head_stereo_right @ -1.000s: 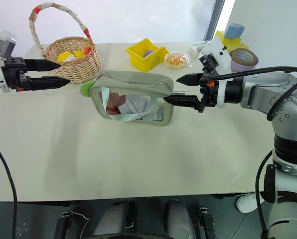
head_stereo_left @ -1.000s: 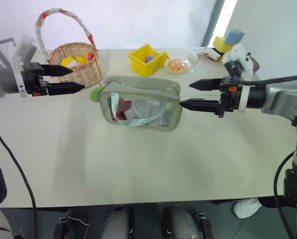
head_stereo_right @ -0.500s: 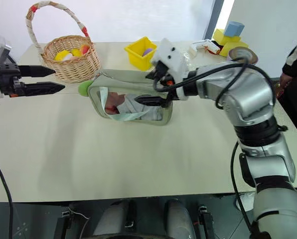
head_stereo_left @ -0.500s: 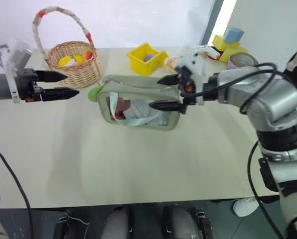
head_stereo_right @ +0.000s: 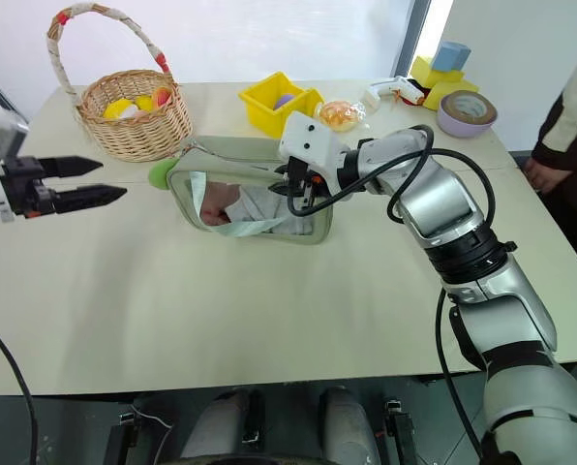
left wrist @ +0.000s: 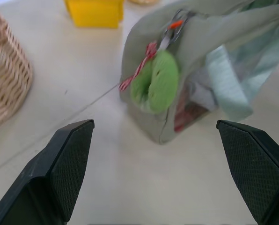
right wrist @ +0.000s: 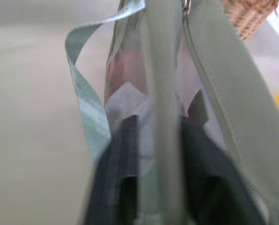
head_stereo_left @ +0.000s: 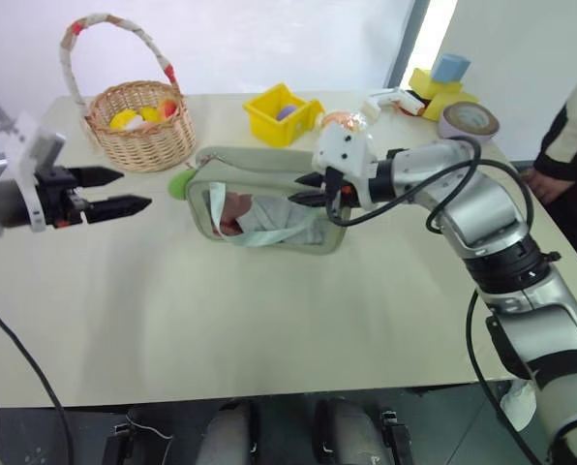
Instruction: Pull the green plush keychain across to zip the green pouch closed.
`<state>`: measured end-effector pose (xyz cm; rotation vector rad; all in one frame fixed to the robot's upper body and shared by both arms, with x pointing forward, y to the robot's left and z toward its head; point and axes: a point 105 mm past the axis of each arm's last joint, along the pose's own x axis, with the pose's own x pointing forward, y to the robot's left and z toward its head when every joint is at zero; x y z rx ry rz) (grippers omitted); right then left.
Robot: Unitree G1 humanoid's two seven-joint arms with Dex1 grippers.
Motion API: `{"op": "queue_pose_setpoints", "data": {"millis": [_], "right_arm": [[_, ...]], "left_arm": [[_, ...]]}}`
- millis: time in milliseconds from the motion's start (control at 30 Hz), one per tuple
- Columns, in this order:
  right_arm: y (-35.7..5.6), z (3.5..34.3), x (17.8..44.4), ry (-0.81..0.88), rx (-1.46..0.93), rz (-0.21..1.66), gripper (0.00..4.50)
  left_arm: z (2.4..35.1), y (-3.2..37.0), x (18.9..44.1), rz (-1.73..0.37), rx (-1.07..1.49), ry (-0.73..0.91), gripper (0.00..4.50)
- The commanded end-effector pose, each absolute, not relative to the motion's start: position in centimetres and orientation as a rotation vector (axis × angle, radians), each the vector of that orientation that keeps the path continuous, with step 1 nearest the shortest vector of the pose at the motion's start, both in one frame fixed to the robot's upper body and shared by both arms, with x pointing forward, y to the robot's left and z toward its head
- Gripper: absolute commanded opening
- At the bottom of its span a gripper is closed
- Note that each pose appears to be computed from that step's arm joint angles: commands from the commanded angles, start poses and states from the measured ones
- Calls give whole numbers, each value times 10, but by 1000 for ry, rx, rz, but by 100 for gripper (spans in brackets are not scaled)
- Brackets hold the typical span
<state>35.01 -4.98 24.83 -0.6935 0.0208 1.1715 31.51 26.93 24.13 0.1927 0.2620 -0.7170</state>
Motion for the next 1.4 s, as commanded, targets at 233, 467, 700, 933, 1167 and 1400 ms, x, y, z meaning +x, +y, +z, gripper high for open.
{"op": "queue_pose_setpoints", "data": {"millis": [233,467,700,933,1167,1400], "right_arm": [[-49,260,330,-73,-679,1279,8],[-52,251,335,-57,-700,1268,8],[-54,248,339,-44,-699,1243,1],[-52,247,343,-46,-682,1230,1],[-50,247,343,-50,-685,1223,1],[-47,246,342,-52,-675,1217,1]], "left_arm": [[243,230,313,-815,234,191,450],[239,226,325,-819,225,183,450],[247,226,326,-853,198,152,269],[254,228,330,-850,206,140,4],[313,208,333,-934,194,-43,4],[301,153,341,-1069,382,-41,4]]}}
